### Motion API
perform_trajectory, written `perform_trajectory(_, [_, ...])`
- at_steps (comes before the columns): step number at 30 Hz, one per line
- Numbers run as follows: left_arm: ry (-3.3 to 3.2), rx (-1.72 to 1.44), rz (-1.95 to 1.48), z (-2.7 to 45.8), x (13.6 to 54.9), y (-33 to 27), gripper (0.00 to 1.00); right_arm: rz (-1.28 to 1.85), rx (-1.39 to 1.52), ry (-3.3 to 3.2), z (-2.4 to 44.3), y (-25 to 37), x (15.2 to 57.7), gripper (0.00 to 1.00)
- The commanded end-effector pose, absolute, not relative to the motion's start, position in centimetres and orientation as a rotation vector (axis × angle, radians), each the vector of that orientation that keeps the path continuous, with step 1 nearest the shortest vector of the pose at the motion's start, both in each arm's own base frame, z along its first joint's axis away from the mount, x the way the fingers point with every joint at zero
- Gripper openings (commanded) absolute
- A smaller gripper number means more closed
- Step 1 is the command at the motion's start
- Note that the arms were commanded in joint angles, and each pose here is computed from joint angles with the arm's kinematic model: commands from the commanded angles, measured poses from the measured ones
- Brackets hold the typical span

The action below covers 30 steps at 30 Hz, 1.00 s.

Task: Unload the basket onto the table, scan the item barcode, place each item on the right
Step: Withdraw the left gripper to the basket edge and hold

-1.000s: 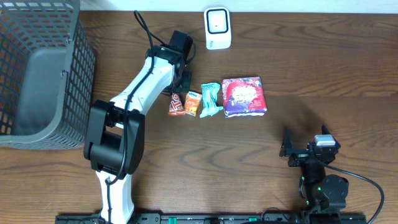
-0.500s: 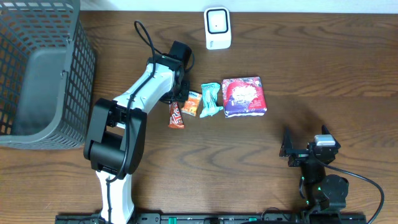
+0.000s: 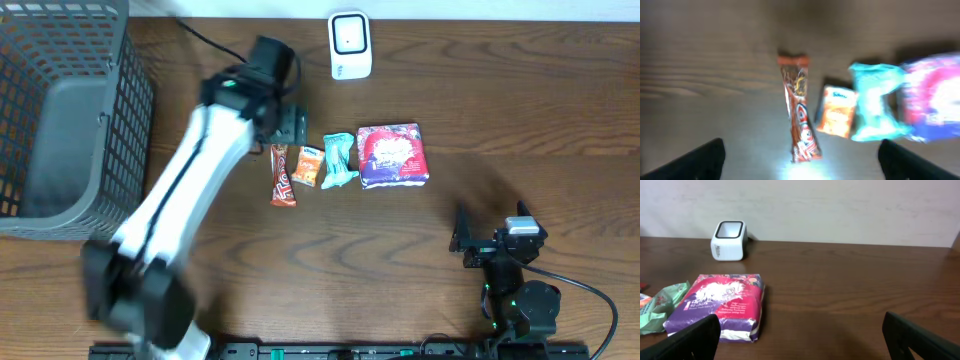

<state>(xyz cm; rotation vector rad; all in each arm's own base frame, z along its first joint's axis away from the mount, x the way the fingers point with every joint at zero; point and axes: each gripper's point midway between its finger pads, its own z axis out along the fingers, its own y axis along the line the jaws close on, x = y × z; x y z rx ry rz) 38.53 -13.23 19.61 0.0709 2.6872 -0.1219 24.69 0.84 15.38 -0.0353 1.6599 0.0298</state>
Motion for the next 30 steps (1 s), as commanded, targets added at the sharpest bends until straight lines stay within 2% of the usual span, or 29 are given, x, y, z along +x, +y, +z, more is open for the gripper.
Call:
perform_trajectory(1, [2.577, 0.059, -0.164, 25.3, 36.2, -12.4, 0.99, 0.033, -0.017, 1.664, 15.2, 0.7, 24.7, 0.99])
perform_trajectory(6, [2.588, 0.060, -0.160, 28.0, 31.4, -10.6, 1.00, 0.033, -0.017, 1.664, 15.2, 0.7, 24.7, 0.99])
perform_trajectory(9, [2.646, 0.011, -0.150, 28.2, 28.3, -9.4, 1.00, 0.033, -0.017, 1.665, 15.2, 0.7, 24.7, 0.99])
perform_trajectory(15, [2.749, -0.138, -0.128, 27.6, 24.8, -8.0, 1.00, 0.033, -0.016, 1.664, 15.2, 0.7, 24.7, 0.99])
perform_trajectory(22, [2.810, -0.311, -0.015, 26.8, 22.8, -6.2, 1.00, 0.033, -0.017, 1.664, 15.2, 0.7, 24.7, 0.99])
perform_trajectory(30, [2.731, -0.609, 0.099, 27.0, 23.1, -2.8, 1.00, 0.033, -0.016, 1.665, 15.2, 0.7, 24.7, 0.99])
